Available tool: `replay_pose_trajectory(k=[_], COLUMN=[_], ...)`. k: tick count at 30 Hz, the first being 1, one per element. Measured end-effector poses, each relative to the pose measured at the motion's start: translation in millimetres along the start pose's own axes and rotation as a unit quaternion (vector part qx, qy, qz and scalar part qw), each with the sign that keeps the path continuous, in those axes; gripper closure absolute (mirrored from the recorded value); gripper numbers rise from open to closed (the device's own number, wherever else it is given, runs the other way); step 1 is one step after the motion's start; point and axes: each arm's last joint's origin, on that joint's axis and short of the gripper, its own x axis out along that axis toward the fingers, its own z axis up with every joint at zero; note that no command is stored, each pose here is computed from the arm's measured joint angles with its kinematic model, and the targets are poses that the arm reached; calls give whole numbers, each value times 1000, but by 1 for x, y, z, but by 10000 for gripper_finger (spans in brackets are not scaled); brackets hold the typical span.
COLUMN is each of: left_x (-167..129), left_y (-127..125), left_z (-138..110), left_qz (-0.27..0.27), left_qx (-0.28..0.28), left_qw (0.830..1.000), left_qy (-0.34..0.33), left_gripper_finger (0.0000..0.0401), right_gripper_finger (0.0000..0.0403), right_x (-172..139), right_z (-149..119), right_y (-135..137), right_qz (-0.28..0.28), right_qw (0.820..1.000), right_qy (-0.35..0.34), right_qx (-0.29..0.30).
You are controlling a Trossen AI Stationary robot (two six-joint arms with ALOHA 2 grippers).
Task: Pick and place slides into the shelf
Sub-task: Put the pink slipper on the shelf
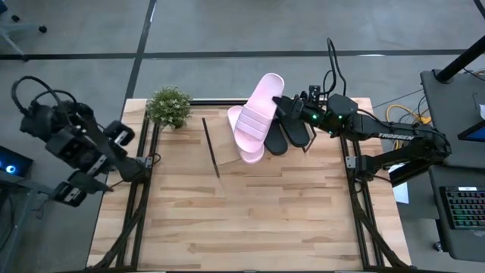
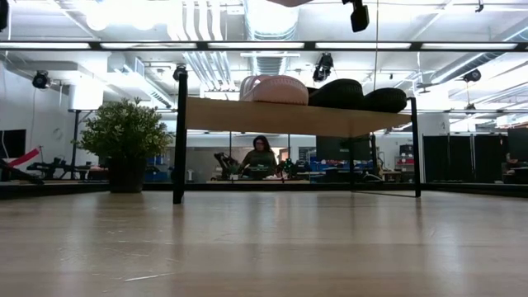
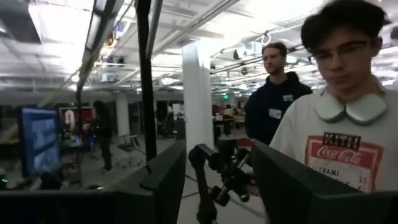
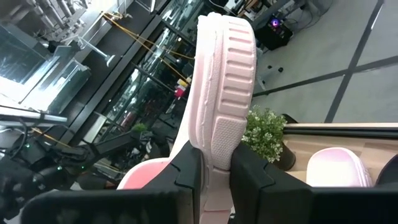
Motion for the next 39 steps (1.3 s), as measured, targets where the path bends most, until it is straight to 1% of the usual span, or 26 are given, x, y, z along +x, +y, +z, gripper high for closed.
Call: replay_pose_trajectory(k=[2, 4, 5, 8, 9, 11, 12, 14, 16, 18, 20, 22, 25, 28, 31, 33, 35, 36, 39], left_x=[15, 30, 38, 55, 57, 60, 58, 45, 28, 15, 0, -15, -39, -60, -91, -112, -131, -138, -146], left_y=[1, 6, 12, 42, 52, 74, 87, 109, 118, 117, 111, 104, 93, 85, 70, 62, 55, 53, 53], left_z=[-11, -20, -26, -43, -47, -60, -65, -60, -50, -41, -32, -27, -25, -40, -54, -65, -74, -79, -99], left_qz=[13, 34, 53, 131, 145, 157, 174, 220, 253, 246, 253, 280, 318, 347, 380, 416, 463, 477, 503], left_qx=[-11, -10, -3, 10, 9, 16, 14, 20, 30, 54, 84, 99, 112, 111, 81, 69, 60, 51, 42], left_qw=[1000, 999, 998, 990, 988, 984, 979, 970, 962, 965, 961, 952, 939, 926, 917, 903, 881, 874, 858], left_qy=[9, 11, 19, 46, 52, 86, 104, 103, 94, 75, 74, 77, 73, 99, 91, 84, 75, 73, 95], left_gripper_finger=[235, 235, 235, 235, 235, 235, 235, 235, 235, 235, 235, 235, 235, 235, 235, 235, 235, 235, 235], right_gripper_finger=[358, 358, 358, 358, 358, 358, 358, 358, 358, 358, 358, 358, 358, 358, 358, 358, 358, 358, 358], right_x=[0, 0, 0, 0, 0, 0, 0, 0, 0, 0, 0, 0, 0, 0, 0, 0, 0, 0, 3], right_z=[0, 0, 0, 0, 0, 0, 0, 0, 0, 0, 0, 0, 0, 0, 0, 0, 0, 0, -1], right_y=[0, 0, 0, 0, 0, 0, 0, 0, 0, 0, 0, 0, 0, 0, 0, 0, 0, 0, -2], right_qz=[0, 0, 0, 0, 0, 0, 0, 1, 1, 1, 1, 1, 1, 1, 1, 1, 0, 0, -5], right_qw=[1000, 1000, 1000, 1000, 1000, 1000, 1000, 1000, 1000, 1000, 1000, 1000, 1000, 1000, 1000, 1000, 1000, 1000, 1000], right_qy=[0, 0, 0, 0, 0, 0, 0, 0, 0, 0, 0, 0, 0, 0, 1, 1, 1, 1, 2], right_qx=[0, 0, -1, -8, -8, -9, -11, -12, -12, -13, -13, -13, -13, -13, -12, -12, -10, -9, -4])
